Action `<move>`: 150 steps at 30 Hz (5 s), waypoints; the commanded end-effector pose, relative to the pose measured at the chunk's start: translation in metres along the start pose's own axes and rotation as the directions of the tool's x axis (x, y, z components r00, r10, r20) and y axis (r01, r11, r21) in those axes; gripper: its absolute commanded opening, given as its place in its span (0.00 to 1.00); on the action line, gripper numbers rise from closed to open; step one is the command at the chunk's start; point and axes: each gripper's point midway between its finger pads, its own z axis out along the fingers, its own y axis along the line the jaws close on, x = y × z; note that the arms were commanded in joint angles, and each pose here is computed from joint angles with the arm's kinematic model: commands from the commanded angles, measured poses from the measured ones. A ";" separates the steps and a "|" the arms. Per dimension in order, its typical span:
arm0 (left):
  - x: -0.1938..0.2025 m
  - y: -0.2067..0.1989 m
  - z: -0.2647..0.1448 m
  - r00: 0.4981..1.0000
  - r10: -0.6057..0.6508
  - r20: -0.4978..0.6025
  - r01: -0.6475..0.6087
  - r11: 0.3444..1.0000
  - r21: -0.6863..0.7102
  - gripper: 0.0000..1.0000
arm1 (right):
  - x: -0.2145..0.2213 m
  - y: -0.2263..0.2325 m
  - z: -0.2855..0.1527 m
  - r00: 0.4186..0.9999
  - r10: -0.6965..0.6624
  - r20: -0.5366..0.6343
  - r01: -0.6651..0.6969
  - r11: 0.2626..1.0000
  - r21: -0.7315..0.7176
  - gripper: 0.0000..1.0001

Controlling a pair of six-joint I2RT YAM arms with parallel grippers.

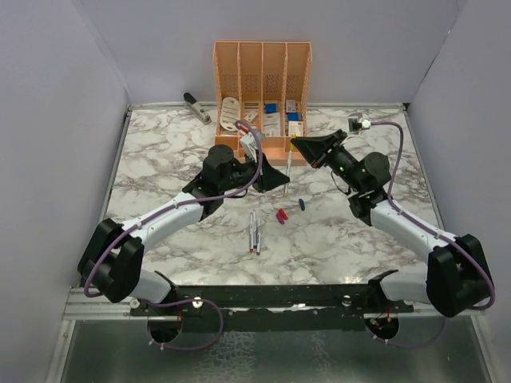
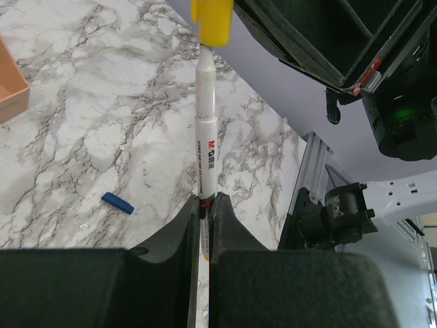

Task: Insert the pens into the pen caps

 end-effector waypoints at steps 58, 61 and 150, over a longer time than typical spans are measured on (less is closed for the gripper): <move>-0.139 -0.018 -0.021 0.884 0.187 0.429 -0.154 0.982 -0.110 0.00 | 0.140 -0.022 -0.033 0.866 0.017 -0.500 0.017 0.998 0.062 0.01; -0.147 -0.013 -0.028 0.870 0.198 0.451 -0.150 0.979 -0.140 0.00 | 0.151 -0.022 -0.035 0.850 0.006 -0.527 0.035 0.997 0.068 0.01; 0.093 0.239 -0.108 0.876 -0.321 -0.360 -0.203 0.433 -0.878 0.24 | 0.056 -0.024 -0.007 0.942 -0.059 -0.330 0.162 0.943 0.291 0.37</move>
